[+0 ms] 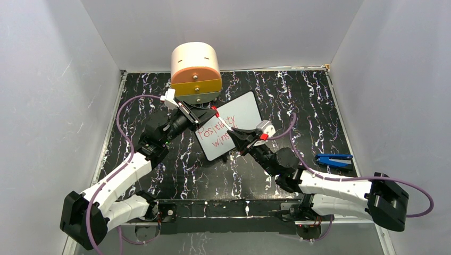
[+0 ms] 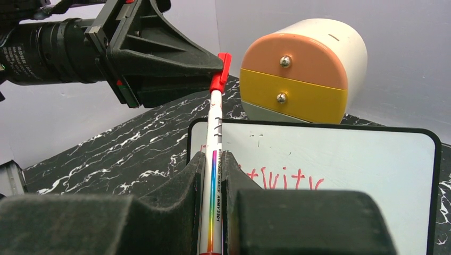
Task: Write a sentence on the whiteboard
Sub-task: Close the whiteboard marker at the center of the board.
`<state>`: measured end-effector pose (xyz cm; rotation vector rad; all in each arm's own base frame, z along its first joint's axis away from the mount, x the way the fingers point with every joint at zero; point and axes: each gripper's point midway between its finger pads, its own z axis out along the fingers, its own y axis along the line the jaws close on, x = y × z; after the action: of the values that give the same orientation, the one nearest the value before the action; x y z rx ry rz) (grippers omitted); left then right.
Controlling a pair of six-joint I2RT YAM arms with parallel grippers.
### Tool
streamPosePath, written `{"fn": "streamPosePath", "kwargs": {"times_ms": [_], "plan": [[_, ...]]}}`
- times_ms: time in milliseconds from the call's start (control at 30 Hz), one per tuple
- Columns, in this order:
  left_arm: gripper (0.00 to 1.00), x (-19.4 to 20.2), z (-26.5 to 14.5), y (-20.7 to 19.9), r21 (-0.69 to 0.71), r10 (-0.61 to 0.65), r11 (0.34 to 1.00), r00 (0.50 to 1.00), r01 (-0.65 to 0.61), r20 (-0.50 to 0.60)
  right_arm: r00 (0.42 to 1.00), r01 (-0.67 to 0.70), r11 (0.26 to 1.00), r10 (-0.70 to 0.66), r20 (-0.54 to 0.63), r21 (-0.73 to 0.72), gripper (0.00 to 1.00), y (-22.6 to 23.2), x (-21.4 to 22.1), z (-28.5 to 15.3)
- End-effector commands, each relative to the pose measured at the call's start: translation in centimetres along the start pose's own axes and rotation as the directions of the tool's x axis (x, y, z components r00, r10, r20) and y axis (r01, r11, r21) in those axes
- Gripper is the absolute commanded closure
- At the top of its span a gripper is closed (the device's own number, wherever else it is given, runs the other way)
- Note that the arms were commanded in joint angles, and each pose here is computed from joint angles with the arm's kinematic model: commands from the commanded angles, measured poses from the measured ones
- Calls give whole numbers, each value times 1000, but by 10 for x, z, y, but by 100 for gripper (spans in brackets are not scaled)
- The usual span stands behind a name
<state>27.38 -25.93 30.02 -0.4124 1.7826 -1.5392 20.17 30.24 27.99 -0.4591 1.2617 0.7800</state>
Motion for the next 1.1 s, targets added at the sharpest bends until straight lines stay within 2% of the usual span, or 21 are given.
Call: {"fn": "streamPosePath", "kwargs": {"times_ms": [0, 600, 833, 1067], "plan": [[100, 4, -1, -21, 72, 16, 997, 1000, -14, -16, 992, -26, 999, 23, 126, 23, 100, -1, -37, 8], [100, 49, 11, -19, 87, 16, 996, 994, -6, -112, 967, -13, 994, -16, 255, 111, 100, -13, -57, 33], [100, 70, 9, -16, 103, 71, 993, 987, -57, -142, 961, -97, 992, 73, 268, 77, 100, -10, -56, 35], [100, 67, 1, -11, 117, 91, 990, 991, -79, -99, 957, -181, 982, 163, 240, 53, 100, -16, -44, 29]]}}
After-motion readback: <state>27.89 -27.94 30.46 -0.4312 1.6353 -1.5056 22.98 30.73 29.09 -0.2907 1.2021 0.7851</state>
